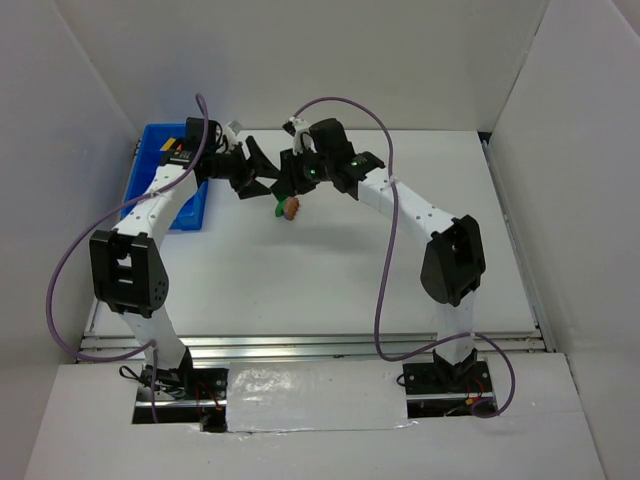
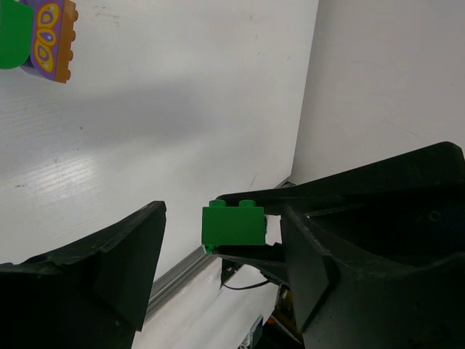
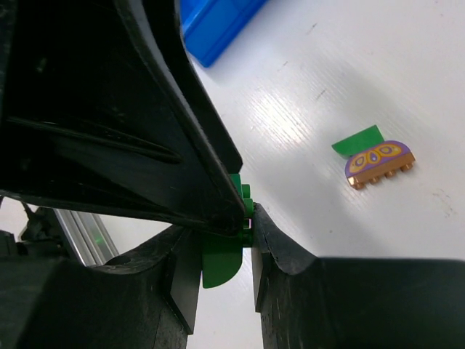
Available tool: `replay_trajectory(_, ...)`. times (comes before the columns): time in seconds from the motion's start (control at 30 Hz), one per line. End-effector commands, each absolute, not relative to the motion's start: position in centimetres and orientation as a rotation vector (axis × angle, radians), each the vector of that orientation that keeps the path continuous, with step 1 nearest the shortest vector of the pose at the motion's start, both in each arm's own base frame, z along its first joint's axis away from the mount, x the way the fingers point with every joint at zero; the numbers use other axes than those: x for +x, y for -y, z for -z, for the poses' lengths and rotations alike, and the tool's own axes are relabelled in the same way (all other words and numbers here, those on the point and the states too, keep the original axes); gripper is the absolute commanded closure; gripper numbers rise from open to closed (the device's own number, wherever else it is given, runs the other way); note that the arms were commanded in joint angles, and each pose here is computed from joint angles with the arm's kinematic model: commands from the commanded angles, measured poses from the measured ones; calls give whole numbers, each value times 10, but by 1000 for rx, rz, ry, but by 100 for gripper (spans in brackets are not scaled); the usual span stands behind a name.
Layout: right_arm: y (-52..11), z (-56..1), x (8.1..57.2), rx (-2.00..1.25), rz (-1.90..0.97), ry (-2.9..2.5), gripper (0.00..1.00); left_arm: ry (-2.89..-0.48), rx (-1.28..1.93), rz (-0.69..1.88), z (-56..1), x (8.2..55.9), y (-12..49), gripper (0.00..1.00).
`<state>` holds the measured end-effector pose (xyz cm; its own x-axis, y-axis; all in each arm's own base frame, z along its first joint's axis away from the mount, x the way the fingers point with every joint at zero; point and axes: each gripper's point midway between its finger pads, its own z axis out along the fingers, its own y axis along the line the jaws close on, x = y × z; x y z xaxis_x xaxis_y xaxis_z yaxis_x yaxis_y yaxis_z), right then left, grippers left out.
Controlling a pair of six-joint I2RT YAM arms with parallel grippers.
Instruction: Sort the legos into containers by color
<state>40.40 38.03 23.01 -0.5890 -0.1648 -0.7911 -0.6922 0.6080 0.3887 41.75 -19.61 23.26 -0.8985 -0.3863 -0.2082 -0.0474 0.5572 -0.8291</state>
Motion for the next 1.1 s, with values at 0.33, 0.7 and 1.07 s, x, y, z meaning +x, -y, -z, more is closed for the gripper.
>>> replay_trajectory(0.33, -388, -279, 421, -597, -947, -1898, 100, -2397, -230, 1437, -256, 401, 223, 86)
replay_trajectory(0.7, -392, -276, 414, -633, -1064, -1884, 0, -2362, -190, 1455, -266, 405, 225, 100)
replay_trajectory(1.07, -378, -276, 403, -638, -1065, -1869, 0, -2401, -253, 1124, -252, 433, 186, 100)
